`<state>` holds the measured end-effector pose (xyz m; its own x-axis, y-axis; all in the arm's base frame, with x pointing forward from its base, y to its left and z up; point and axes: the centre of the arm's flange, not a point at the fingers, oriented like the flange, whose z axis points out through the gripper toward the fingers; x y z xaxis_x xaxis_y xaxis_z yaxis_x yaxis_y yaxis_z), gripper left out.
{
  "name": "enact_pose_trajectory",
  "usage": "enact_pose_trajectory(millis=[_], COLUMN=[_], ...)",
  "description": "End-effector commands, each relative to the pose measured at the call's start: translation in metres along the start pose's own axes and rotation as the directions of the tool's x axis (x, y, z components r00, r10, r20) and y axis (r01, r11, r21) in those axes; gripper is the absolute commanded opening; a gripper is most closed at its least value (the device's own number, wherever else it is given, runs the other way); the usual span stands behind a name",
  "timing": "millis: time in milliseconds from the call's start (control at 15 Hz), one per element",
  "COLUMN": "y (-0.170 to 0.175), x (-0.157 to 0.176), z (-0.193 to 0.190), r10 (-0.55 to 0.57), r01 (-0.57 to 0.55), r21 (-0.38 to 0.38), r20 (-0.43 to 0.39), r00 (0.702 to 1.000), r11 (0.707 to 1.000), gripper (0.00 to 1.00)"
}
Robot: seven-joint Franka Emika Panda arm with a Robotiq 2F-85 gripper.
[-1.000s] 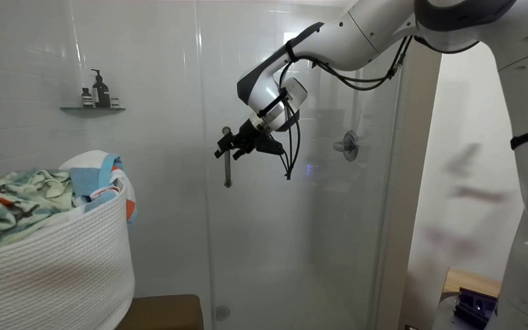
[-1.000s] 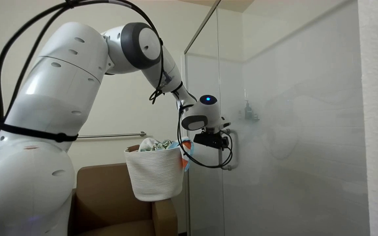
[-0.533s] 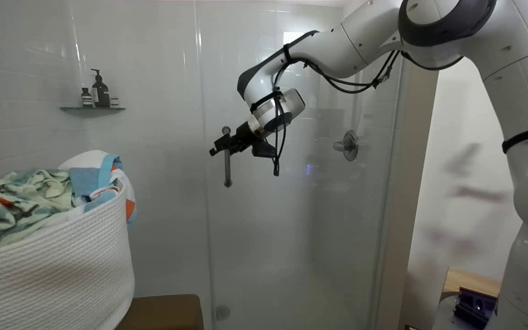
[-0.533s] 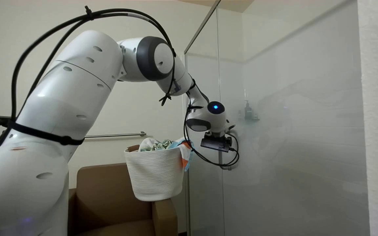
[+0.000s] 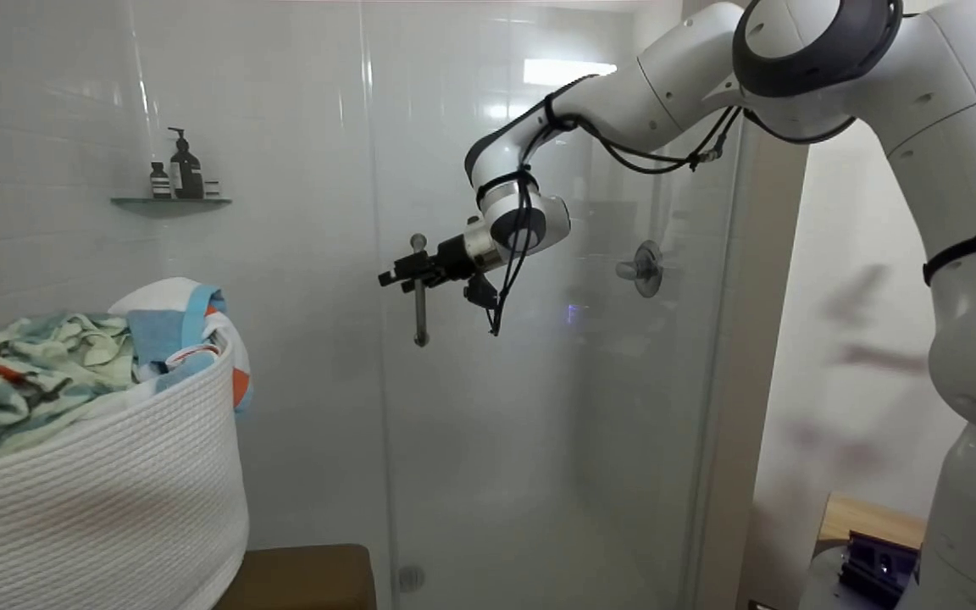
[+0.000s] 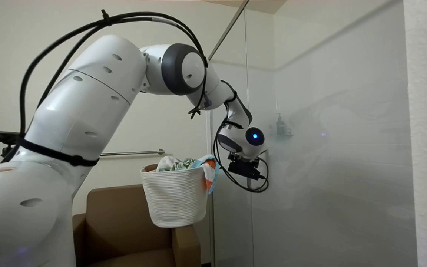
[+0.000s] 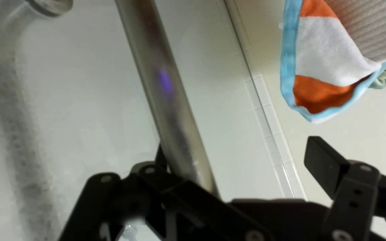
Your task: Open and close the glass door.
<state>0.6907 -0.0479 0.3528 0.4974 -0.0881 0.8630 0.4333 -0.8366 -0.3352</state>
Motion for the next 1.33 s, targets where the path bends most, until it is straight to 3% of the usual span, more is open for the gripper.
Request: enact_pose_trajectory(millis=[0,400,1267], y=[-0.007,-0.015,-0.056], x=[-0.022,-0.039,-0.059], z=[-0.006,-0.011,-0.012], r10=[0.003,0.047,0.054], r01=[0.003,-0.023,-0.041], r21=[0.113,0.239,0.239], r20=[-0.046,-0.099,-0.051], r00=[0.999,0.994,0.997], r11=[0.994,0.971,0.970], gripper=[1.00,1.00,1.00])
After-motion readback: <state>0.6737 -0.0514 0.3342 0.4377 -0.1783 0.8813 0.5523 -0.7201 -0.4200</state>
